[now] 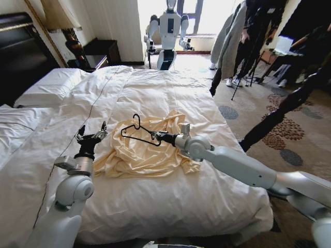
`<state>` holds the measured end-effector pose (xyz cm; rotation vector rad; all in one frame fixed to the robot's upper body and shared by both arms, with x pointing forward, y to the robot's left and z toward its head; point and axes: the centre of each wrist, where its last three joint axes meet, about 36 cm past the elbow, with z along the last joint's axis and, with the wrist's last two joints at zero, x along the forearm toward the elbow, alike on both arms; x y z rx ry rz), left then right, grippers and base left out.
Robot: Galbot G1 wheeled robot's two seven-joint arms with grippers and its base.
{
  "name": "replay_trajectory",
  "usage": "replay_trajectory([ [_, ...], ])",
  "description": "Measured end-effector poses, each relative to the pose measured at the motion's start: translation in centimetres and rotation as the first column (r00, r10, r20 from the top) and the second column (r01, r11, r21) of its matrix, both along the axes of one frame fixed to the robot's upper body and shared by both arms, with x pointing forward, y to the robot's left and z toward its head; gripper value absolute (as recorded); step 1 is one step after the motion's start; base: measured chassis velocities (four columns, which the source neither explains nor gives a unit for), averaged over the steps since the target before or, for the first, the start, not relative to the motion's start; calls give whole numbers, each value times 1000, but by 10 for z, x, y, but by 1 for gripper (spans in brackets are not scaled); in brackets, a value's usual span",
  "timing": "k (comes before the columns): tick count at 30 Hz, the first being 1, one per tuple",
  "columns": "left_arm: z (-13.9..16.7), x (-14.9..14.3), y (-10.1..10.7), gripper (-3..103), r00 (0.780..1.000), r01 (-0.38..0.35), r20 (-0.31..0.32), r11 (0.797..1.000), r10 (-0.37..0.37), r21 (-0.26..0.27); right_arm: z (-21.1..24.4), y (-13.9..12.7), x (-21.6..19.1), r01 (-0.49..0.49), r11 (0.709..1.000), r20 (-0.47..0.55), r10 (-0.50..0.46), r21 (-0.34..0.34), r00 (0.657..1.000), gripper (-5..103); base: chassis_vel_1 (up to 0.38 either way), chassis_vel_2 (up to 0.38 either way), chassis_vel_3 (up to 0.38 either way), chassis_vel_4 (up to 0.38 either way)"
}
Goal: Pick up the clothes from the bed and hang them on the clothes hanger.
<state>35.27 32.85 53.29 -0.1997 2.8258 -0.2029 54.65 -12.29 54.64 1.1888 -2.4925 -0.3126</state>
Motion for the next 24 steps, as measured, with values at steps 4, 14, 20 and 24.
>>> replay_trajectory([
  [4, -1, 0, 0, 100, 1000, -2, 0, 1000, 2, -3, -12, -12, 16, 53, 998, -20, -54, -35, 998, 0, 0, 0, 0, 0],
  [14, -4, 3, 0, 100, 1000, 3, -2, 1000, -3, -8, -20, -27, 22, 182, 971, 21, -181, -157, 983, 2, 0, 0, 0, 0],
  [20, -6, 3, 0, 100, 1000, 11, 0, 1000, -11, -8, -24, -40, 48, 340, 908, 222, -289, -245, 931, 19, 0, 0, 0, 0],
  [24, -6, 2, 0, 100, 1000, 11, 1, 1000, -11, -7, -26, -44, 54, 380, 888, 288, -305, -258, 908, 30, 0, 0, 0, 0],
])
